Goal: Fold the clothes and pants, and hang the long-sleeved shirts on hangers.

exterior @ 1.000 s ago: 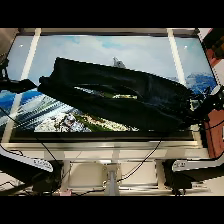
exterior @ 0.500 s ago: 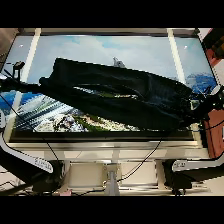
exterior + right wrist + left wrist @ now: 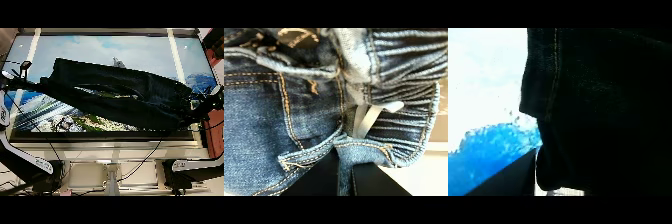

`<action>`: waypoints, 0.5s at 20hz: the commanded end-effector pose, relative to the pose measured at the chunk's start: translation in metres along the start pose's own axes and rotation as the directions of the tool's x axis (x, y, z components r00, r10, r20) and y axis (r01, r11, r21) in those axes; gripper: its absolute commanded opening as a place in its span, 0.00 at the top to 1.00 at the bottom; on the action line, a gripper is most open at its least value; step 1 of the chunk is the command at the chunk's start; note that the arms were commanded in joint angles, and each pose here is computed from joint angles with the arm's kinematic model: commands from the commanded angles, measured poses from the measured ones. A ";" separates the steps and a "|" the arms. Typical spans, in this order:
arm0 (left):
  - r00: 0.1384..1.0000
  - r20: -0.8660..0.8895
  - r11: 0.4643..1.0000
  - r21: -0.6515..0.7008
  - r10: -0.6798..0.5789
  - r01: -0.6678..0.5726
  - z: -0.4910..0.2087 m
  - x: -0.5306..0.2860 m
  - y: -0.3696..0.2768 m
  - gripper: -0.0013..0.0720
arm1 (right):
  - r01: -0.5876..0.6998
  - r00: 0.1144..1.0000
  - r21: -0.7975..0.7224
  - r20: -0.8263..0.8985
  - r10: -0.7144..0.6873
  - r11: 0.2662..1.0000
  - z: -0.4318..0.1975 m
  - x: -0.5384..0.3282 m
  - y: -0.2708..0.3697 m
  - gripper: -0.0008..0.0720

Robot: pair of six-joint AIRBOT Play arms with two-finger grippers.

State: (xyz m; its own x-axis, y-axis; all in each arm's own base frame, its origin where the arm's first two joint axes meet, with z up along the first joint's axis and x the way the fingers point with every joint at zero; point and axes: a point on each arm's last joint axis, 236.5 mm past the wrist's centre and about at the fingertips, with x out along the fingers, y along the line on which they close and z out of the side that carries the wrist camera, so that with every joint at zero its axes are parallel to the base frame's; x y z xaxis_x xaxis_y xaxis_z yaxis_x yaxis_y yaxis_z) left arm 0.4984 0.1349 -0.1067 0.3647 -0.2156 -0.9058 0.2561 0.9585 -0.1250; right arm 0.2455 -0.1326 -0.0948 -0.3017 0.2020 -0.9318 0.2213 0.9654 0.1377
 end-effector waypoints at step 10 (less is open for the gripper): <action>0.997 0.067 0.978 -0.200 -0.043 0.056 0.030 -0.079 -0.033 0.93 | -0.027 0.998 -0.001 -0.049 0.027 1.000 -0.014 -0.006 0.008 0.93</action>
State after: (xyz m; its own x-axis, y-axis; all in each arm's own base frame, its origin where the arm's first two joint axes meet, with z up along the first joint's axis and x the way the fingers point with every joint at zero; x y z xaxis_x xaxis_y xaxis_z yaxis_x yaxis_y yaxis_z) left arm 0.4844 0.1092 -0.0601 0.3429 -0.2867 -0.8945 0.2286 0.9491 -0.2166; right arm 0.2422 -0.1283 -0.0893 -0.3136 0.2189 -0.9240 0.2260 0.9623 0.1513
